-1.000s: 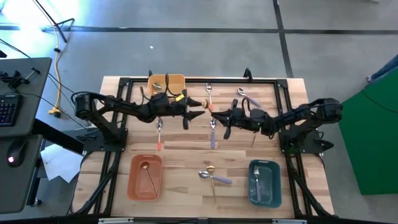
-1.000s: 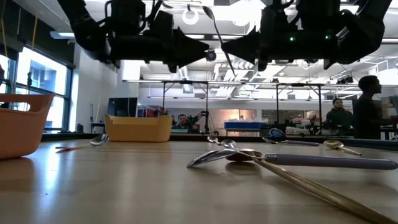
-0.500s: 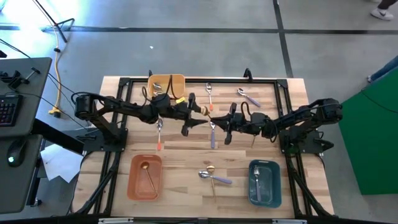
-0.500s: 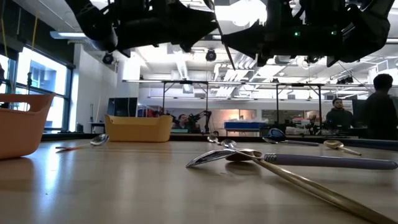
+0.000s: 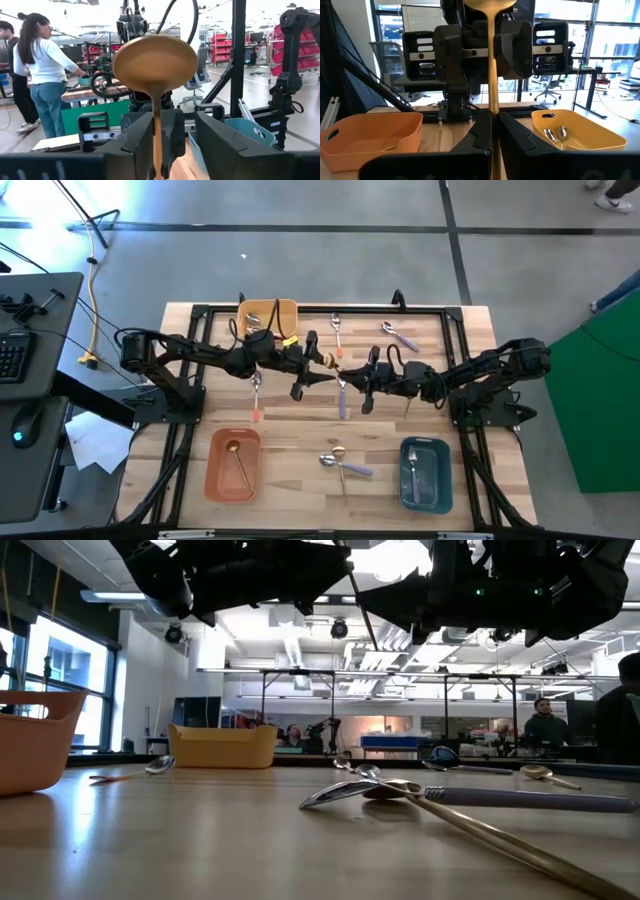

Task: Sort silverware by color (type)
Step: Put the top gold spoon into the orange bin

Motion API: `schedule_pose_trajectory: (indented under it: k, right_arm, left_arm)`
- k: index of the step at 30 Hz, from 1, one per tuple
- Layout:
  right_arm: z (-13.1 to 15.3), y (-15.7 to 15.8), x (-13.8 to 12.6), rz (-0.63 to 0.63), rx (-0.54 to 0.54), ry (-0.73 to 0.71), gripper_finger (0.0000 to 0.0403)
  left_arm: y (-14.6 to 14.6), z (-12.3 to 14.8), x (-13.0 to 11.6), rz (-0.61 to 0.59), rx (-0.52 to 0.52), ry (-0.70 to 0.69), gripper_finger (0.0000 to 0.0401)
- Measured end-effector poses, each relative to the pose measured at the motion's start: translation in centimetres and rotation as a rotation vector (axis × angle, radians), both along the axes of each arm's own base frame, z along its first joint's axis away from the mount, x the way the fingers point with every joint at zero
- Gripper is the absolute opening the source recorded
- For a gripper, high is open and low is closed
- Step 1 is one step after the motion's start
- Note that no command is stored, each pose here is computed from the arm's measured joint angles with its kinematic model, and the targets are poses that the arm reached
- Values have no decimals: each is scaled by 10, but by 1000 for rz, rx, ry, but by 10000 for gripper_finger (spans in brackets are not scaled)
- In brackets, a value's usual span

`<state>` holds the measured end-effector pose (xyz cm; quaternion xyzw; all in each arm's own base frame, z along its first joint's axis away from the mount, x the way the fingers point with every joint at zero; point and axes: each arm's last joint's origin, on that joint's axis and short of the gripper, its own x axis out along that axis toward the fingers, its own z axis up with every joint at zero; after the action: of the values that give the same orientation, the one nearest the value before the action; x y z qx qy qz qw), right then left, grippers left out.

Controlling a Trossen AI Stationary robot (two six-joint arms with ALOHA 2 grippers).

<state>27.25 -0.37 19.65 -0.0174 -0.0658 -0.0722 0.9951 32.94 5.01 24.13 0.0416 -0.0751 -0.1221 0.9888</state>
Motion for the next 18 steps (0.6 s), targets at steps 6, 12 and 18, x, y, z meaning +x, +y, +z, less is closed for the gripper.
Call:
schedule_pose_trajectory:
  k: [6,12,18]
  right_arm:
    - [0,0,0,13,-3,2,5]
    - [0,1,0,22,-4,3,5]
    - [-1,1,0,25,-4,8,5]
  left_arm:
    - [0,0,0,4,25,-6,83]
    - [0,0,0,5,20,-5,35]
    - [1,0,0,5,19,-4,6]
